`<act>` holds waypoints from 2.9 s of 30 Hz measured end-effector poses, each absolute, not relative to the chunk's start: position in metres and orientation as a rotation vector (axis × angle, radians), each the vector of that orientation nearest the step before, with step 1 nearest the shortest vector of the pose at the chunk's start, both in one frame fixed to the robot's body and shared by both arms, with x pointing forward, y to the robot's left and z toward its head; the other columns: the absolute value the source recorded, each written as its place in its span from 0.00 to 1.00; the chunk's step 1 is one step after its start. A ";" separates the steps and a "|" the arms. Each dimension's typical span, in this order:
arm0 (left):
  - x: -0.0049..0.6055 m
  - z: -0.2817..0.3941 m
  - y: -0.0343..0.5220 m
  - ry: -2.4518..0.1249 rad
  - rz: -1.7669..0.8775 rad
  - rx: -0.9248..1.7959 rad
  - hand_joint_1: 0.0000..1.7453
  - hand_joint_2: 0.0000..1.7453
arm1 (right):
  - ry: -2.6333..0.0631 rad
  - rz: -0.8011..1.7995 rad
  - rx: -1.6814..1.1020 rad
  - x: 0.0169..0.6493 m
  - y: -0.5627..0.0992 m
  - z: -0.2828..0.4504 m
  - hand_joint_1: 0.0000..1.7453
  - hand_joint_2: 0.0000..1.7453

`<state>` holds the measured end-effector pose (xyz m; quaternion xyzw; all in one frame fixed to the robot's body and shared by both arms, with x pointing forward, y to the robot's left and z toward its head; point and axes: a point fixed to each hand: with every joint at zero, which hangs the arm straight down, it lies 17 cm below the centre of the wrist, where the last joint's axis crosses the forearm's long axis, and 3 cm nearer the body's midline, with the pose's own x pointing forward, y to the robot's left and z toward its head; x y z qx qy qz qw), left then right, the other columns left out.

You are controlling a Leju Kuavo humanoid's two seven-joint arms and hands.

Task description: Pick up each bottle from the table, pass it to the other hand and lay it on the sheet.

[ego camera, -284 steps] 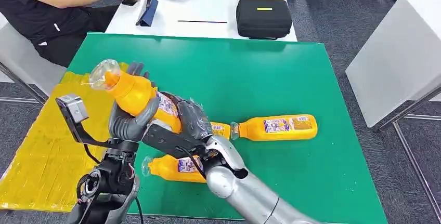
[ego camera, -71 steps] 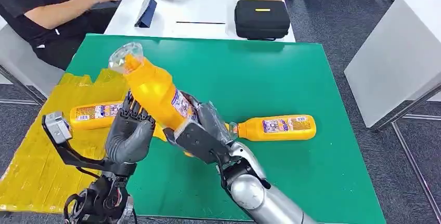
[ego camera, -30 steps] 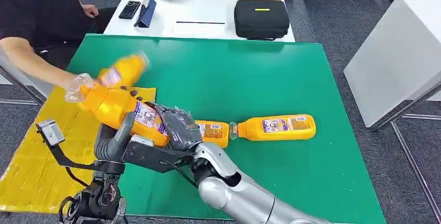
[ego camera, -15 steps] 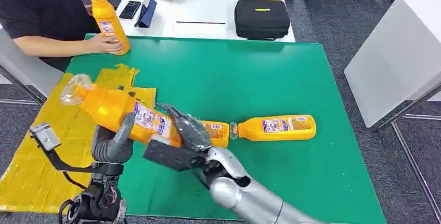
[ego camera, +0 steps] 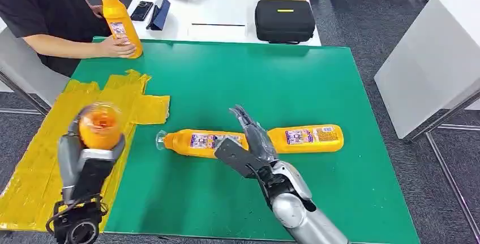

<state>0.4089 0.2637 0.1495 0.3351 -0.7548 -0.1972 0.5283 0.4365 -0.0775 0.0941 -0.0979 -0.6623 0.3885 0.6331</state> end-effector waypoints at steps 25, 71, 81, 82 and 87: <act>0.475 -0.018 0.304 -1.187 -0.915 0.887 0.00 0.00 | -1.395 1.095 -0.247 0.429 -0.056 0.079 0.00 1.00; 0.437 0.217 0.158 -1.884 -0.153 -0.129 0.00 0.00 | -0.887 1.577 -0.347 0.418 -0.061 -0.067 1.00 1.00; 0.438 0.204 0.167 -1.810 -0.037 -0.189 0.00 1.00 | -0.950 1.451 -0.334 0.429 -0.056 -0.057 1.00 1.00; 0.438 0.202 0.170 -1.804 -0.029 -0.188 0.00 1.00 | -0.950 1.442 -0.331 0.429 -0.057 -0.057 1.00 1.00; 0.437 0.197 0.175 -1.789 -0.004 -0.187 0.00 1.00 | -0.960 1.412 -0.320 0.429 -0.055 -0.056 1.00 1.00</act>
